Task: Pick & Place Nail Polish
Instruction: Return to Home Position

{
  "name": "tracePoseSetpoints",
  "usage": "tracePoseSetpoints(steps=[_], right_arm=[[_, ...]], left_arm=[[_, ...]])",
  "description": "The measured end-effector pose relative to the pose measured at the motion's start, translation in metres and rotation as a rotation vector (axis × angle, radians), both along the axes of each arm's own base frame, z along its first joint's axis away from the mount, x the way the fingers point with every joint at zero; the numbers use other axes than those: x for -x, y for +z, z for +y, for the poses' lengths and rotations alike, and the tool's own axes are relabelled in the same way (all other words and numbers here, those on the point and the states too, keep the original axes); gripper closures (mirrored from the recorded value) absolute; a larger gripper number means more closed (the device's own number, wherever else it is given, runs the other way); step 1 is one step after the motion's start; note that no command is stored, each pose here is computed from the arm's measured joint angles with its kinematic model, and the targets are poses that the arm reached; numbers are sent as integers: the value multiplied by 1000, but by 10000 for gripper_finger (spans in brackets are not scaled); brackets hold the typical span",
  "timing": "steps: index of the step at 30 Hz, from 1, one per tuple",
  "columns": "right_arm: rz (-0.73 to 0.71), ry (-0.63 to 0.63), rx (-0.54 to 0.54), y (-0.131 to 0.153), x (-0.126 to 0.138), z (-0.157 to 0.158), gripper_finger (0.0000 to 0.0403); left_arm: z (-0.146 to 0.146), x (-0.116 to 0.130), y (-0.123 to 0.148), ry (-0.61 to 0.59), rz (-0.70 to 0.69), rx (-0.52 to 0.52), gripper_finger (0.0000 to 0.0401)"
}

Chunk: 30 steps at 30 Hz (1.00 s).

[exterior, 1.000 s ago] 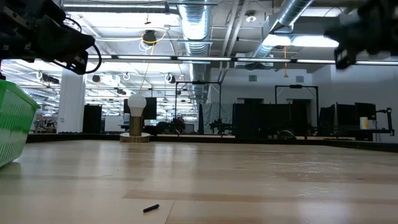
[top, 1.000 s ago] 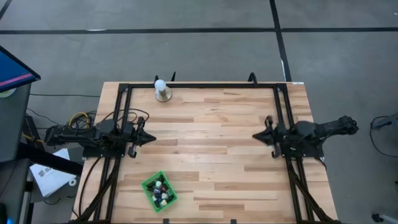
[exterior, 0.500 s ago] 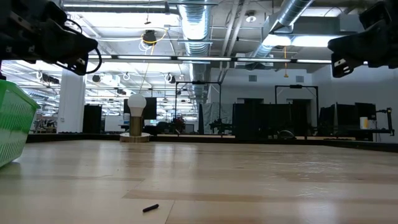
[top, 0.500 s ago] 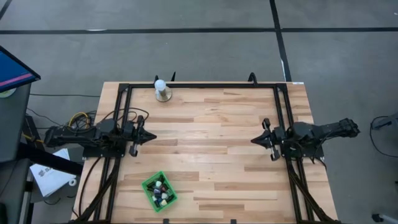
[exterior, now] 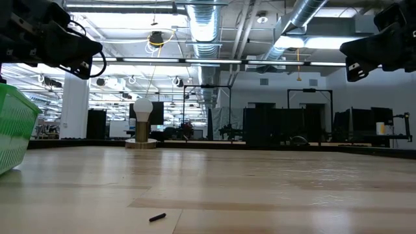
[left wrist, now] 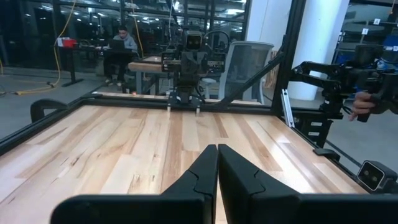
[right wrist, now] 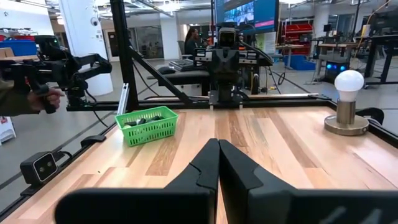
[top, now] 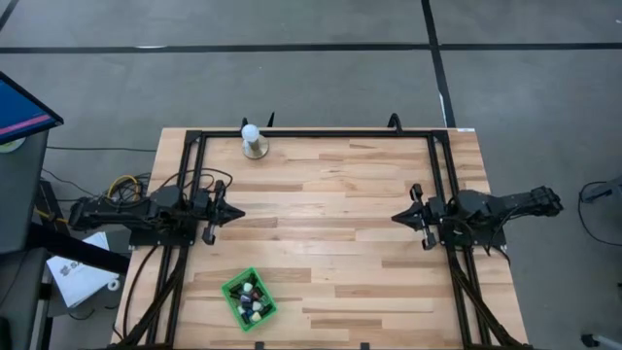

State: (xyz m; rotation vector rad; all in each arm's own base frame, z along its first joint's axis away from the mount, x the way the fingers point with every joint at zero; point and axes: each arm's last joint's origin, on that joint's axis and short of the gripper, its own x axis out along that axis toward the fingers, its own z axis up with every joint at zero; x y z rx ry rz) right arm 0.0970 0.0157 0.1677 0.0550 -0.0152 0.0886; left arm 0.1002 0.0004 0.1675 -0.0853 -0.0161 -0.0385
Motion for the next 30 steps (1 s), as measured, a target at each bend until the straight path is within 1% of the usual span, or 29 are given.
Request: tracePoseSetpoints(steps=[30], right_arm=[[-1, -2, 0, 0, 0, 0, 403]], left_arm=[[0, 0, 1, 0, -15, 0, 393]])
